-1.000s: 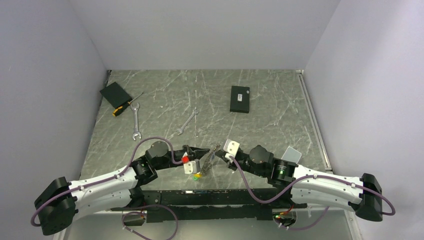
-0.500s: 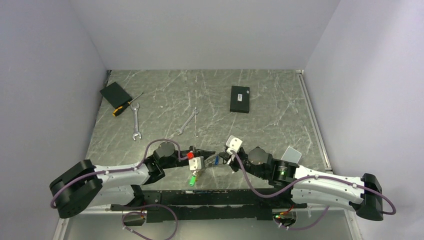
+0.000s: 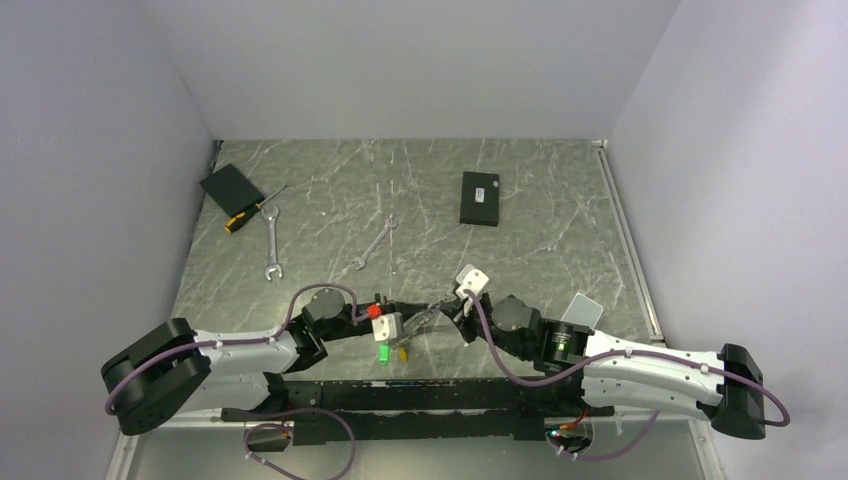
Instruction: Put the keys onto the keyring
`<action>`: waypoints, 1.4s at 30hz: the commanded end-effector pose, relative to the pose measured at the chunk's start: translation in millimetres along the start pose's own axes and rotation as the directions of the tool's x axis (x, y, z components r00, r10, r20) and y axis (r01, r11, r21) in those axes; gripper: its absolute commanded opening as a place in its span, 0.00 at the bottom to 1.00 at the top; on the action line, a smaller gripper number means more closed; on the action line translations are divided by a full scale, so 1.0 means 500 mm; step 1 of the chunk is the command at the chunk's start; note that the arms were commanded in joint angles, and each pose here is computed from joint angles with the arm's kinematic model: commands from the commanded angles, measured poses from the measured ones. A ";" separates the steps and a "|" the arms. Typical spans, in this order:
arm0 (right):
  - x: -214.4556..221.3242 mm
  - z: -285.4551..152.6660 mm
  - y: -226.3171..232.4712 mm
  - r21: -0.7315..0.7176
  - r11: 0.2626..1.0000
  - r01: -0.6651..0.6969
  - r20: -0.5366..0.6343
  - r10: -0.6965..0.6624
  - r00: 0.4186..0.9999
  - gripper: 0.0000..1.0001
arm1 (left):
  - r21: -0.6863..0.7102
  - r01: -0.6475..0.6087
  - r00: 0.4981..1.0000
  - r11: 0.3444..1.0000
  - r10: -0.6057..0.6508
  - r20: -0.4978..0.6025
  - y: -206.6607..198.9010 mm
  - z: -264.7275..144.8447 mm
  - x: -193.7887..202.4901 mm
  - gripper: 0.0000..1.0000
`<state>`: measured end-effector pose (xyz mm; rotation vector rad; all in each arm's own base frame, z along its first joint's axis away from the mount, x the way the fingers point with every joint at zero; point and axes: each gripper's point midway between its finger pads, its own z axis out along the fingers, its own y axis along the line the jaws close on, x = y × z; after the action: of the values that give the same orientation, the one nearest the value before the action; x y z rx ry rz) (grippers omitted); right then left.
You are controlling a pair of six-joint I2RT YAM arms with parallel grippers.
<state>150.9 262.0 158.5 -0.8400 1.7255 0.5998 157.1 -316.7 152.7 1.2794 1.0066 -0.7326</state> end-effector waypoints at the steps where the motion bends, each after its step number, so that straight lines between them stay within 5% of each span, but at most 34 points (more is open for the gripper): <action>1: 0.044 -0.002 0.003 0.003 1.000 -0.030 -0.056 0.030 0.998 0.00 | 0.064 0.035 0.999 0.997 -0.034 -0.018 -0.032 -0.006 0.012 0.00; 15: 0.049 -0.009 0.003 -0.004 0.999 -0.041 -0.048 0.041 0.998 0.00 | 0.021 0.047 0.999 0.999 -0.047 -0.010 -0.025 0.014 0.043 0.00; 42: -0.035 -0.029 0.017 -0.062 0.998 -0.015 0.055 0.019 0.998 0.00 | 0.092 -0.073 0.997 0.993 0.072 0.015 0.000 0.032 -0.029 0.00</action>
<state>140.2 247.4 142.4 -0.8603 1.7635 0.6112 157.8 -326.0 151.6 1.3182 0.9856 -0.7408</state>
